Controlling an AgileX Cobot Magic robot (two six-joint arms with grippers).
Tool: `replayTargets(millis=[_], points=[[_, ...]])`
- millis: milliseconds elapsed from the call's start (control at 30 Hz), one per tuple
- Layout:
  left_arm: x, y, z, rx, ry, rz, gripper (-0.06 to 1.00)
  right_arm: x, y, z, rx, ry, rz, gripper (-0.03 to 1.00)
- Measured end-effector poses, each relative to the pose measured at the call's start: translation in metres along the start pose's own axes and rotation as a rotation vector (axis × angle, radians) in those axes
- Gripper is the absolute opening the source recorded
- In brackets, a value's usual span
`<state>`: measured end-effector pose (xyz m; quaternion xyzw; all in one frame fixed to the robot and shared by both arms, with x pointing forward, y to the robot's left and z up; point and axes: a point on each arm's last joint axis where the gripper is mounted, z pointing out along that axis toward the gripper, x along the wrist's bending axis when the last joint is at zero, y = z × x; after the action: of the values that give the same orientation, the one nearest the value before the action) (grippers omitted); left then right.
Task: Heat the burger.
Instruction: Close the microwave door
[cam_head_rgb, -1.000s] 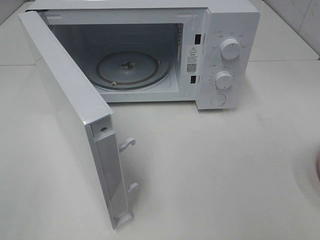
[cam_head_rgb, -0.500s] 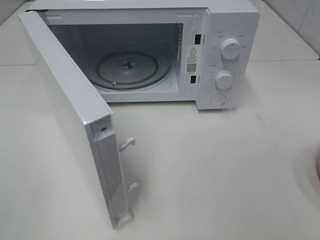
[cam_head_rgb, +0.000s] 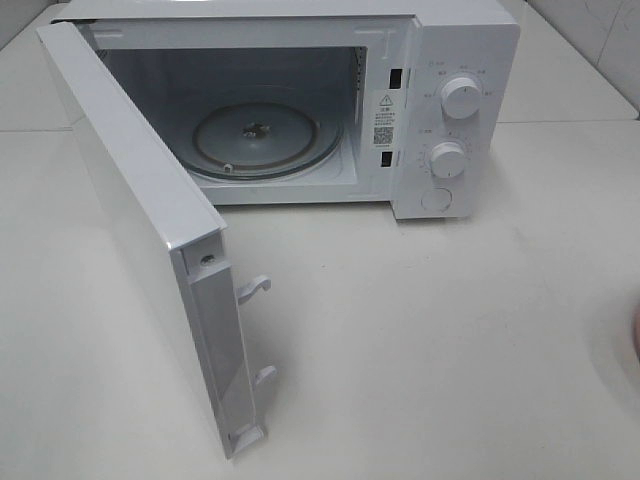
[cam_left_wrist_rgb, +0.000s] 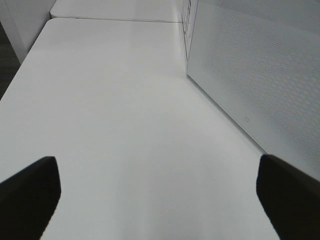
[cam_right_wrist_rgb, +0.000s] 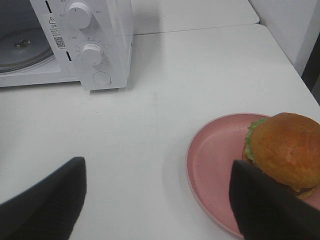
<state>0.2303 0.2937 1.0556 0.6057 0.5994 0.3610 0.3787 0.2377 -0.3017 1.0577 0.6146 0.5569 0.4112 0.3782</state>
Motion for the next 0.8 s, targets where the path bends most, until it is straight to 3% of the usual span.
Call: replayTargets(millis=[800], points=[[-0.002,0.0002,0.0,-0.002,-0.022,-0.012,0.99,0.0,0.0,0.0,0.0,0.0,0.0,0.76]])
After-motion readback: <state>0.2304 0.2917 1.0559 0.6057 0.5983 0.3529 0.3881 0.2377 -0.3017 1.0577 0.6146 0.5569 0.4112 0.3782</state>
